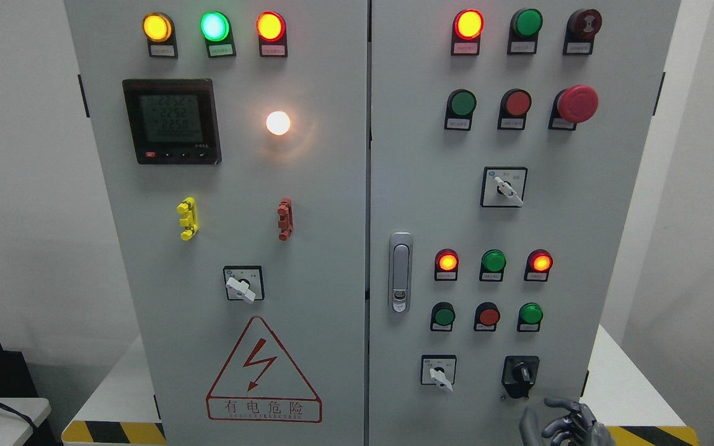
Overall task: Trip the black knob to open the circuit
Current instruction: 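Raise the right hand up toward the black rotary knob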
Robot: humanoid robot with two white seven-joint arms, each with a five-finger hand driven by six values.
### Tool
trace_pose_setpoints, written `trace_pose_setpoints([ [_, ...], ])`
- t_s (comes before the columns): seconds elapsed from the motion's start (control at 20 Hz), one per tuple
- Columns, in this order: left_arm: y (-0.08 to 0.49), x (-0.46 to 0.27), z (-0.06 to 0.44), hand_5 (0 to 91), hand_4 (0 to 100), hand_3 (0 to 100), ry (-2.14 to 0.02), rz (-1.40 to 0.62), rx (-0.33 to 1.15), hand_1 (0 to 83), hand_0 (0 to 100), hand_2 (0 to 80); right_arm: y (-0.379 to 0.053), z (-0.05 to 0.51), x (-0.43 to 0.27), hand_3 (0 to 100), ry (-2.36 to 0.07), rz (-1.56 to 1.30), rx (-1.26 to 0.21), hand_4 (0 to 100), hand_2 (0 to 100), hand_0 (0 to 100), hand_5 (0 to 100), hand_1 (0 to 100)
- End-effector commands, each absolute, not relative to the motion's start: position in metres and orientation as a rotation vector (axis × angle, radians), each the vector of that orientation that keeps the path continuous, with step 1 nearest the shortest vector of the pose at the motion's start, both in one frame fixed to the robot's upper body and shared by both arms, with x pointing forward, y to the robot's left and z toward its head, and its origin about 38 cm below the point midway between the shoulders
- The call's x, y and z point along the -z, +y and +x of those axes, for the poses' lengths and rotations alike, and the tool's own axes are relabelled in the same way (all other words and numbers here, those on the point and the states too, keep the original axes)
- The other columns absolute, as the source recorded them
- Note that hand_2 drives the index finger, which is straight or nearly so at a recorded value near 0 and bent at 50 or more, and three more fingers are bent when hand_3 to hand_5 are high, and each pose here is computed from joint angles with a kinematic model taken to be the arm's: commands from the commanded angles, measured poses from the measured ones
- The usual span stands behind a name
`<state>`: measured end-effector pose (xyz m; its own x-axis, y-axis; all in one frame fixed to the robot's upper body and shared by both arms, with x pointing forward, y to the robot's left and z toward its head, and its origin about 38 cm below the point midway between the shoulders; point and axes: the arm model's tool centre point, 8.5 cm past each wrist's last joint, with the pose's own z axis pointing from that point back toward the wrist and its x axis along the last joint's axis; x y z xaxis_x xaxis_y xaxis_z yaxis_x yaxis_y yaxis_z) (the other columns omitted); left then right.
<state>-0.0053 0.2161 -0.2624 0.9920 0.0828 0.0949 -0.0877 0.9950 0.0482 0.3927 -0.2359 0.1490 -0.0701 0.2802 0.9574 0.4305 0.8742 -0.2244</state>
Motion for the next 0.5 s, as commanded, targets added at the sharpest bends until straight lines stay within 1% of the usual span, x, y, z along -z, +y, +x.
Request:
trace_pose_setpoints([
  [0.0,0.2157,0.2624,-0.0002,0.0,0,0,-0.101,0.049,-0.052,38.9,12,0.0,-0.2313,0.3981,-0.1413,81,-1.644,-0.547,0.119,89,43,34,97,79],
  [0.15,0.2157,0.2624,-0.0002,0.0,0,0,-0.101,0.049,-0.052,38.9,12,0.0,-0.2313,0.4001,-0.1413,82,-1.645,-0.546,0.115,89,44,30,97,79],
  [0.45,0.2157,0.2624,-0.0002,0.0,0,0,-0.101,0.049,-0.052,38.9,12,0.0,-0.2308,0.4076,-0.1487,82,-1.66,-0.547,0.12,89,44,30,97,79],
])
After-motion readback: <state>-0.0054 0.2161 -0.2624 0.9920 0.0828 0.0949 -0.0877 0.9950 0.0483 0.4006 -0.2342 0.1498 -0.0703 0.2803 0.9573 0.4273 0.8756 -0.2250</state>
